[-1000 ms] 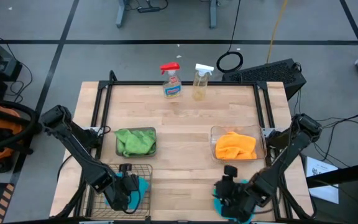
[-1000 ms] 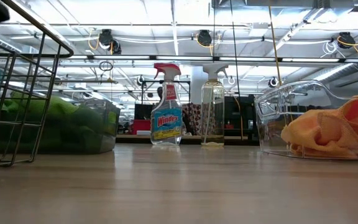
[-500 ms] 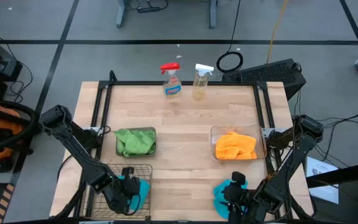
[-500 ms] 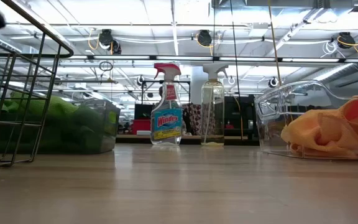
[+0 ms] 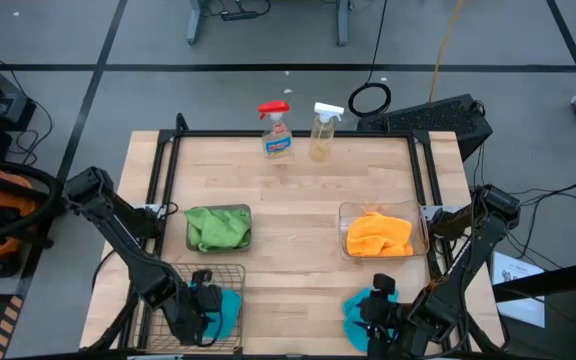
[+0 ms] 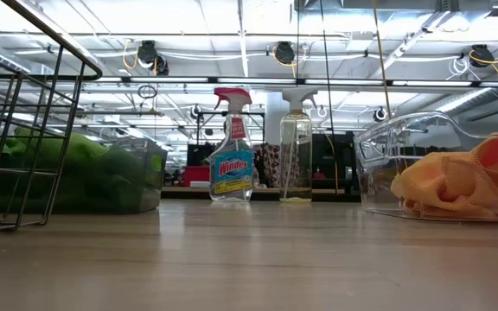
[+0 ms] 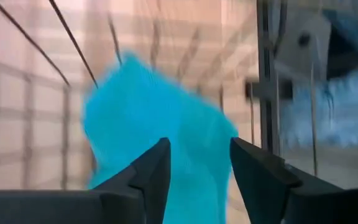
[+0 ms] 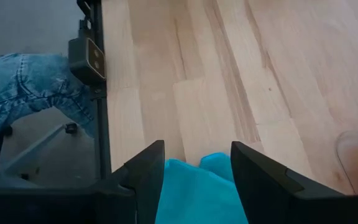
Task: Sort microfiber towel by color & place in baskets
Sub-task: Put the blue microfiber towel into the wire basket
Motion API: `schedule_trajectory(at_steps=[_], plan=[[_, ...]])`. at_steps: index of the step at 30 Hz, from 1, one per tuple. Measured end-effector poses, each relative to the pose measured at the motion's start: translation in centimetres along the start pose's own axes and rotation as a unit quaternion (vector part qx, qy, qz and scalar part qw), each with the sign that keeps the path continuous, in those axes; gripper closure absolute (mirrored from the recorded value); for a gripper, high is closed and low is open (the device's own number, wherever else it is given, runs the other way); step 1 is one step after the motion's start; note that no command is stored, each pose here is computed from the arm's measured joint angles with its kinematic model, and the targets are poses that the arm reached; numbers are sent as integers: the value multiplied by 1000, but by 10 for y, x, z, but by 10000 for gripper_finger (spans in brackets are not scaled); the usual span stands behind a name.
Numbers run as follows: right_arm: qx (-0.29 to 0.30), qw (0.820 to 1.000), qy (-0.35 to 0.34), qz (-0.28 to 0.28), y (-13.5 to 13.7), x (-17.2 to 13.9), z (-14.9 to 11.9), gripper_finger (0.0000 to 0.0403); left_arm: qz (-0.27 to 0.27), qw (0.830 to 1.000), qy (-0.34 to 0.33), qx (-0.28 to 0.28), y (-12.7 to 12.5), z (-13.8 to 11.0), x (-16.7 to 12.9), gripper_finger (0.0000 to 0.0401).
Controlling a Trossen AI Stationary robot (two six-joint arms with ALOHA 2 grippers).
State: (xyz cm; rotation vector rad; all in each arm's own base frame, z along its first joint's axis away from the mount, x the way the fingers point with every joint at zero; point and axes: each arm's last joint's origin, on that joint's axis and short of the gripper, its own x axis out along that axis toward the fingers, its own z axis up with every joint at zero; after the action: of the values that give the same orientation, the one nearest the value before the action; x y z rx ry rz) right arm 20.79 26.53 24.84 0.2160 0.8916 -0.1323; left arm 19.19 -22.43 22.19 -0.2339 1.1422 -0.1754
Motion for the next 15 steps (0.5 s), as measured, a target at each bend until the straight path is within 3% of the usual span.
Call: schedule_trajectory(at_steps=[5, 11, 15], plan=[[33, 999, 21, -4, -2, -1, -3, 227, 63, 995, -66, 28, 5, 4, 11, 254], [37, 996, 74, -27, 4, 13, -22, 227, 105, 993, -24, 40, 17, -5, 38, 288], [31, 989, 137, -46, 10, 33, -42, 227, 91, 995, -12, 34, 16, -5, 37, 303]])
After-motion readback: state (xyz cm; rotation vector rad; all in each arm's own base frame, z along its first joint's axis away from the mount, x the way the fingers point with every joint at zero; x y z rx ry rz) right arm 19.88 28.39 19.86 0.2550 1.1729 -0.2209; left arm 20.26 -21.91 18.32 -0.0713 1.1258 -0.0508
